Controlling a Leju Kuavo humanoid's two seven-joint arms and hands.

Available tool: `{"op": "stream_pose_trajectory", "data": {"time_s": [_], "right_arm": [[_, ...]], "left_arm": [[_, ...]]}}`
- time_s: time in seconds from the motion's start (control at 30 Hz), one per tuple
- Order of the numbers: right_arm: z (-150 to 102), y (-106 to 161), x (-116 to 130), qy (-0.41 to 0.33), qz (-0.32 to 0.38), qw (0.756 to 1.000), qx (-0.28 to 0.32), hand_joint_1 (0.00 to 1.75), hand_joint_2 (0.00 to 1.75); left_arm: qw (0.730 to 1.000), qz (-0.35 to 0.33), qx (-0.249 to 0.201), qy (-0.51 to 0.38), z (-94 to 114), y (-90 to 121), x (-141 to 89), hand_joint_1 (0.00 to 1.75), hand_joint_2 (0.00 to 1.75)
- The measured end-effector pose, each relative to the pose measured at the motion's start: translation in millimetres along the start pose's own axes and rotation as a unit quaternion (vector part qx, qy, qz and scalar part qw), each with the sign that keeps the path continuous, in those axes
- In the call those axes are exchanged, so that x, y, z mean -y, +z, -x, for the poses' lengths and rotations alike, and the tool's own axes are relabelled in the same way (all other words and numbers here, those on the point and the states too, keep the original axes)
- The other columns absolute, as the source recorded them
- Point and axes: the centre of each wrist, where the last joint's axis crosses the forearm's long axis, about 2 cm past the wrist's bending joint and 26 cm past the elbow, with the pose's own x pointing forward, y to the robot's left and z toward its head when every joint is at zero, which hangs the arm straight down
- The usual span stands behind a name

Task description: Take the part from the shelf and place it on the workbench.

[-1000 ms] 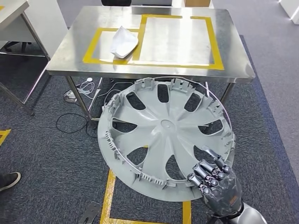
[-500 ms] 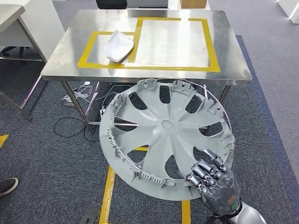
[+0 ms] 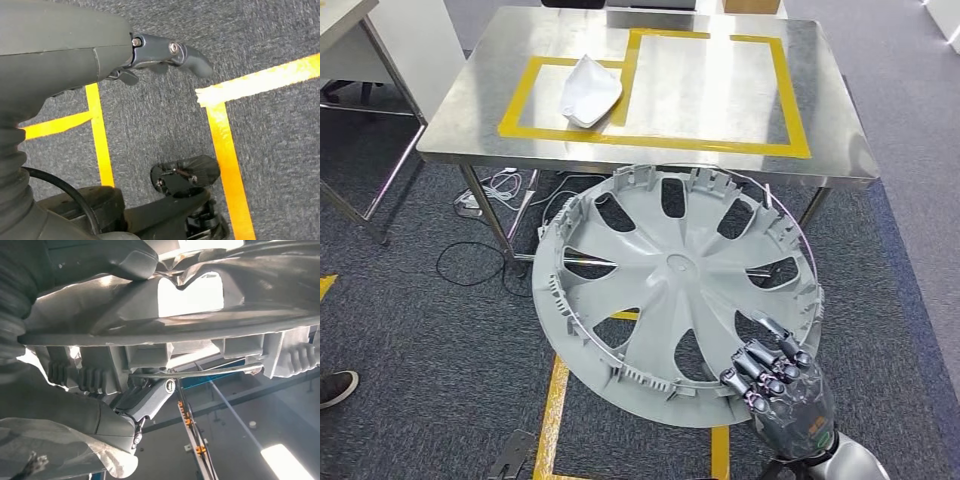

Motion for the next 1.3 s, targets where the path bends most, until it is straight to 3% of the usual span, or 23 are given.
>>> {"op": "stream_pose_trajectory", "data": {"time_s": [1.3], "right_arm": [[1.1,-1.3,0.7,0.003,0.010,1.000,0.002,1.75,1.75]], "left_arm": [[1.000,-0.001,0.005,0.002,-2.6,0.2,3.3,0.00,1.75]]}}
